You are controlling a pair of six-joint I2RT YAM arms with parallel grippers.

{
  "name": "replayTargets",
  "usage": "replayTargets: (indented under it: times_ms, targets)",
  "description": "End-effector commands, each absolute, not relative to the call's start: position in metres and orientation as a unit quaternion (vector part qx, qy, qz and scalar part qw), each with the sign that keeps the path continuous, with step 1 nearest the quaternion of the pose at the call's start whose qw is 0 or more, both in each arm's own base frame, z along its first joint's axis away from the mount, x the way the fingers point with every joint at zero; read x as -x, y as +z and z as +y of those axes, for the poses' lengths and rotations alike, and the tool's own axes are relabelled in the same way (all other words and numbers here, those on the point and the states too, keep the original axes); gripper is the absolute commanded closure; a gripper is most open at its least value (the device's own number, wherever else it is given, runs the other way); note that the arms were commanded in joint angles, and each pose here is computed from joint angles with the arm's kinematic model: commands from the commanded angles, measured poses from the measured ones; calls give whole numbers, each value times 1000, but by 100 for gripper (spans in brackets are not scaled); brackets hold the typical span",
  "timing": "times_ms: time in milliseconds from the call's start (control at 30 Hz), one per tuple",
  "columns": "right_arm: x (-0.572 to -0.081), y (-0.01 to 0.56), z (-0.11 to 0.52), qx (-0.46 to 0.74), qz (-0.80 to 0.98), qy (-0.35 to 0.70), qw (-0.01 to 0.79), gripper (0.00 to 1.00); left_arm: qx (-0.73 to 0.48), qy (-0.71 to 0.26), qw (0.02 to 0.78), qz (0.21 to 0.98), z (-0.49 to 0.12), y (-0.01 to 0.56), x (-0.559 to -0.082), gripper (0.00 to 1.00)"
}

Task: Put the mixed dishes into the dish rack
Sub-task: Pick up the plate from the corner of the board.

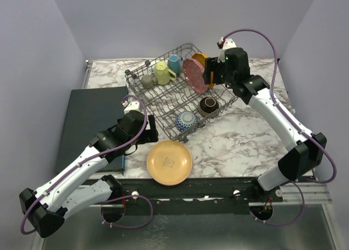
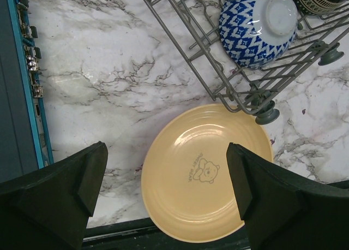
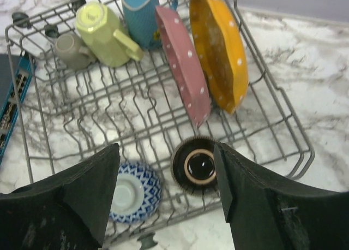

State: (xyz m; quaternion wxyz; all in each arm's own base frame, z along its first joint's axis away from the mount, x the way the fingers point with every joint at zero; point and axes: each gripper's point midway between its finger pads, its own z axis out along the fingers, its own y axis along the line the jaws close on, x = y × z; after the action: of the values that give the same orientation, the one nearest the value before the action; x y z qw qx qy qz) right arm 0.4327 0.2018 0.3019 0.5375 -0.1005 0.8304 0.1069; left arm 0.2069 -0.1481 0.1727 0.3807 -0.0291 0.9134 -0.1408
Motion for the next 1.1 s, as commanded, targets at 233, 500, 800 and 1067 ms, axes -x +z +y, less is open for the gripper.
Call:
replayTargets:
  times_ms: [233,500,800,1067]
  targets:
    - [-348,287,205,118,850,204,470,24,32,-129,357,925,-151,157,-208,1]
    - [-305,273,202,124,858,244,435,24,33,-119,352,928,-150,153,-209,1]
    - [-254,242,221,137,867,313,364,25,47,-145,300,942,-164,145,-197,2]
    - [-226,205,238,163,879,323,312,27,106,-117,236,959,-160,119,-182,6]
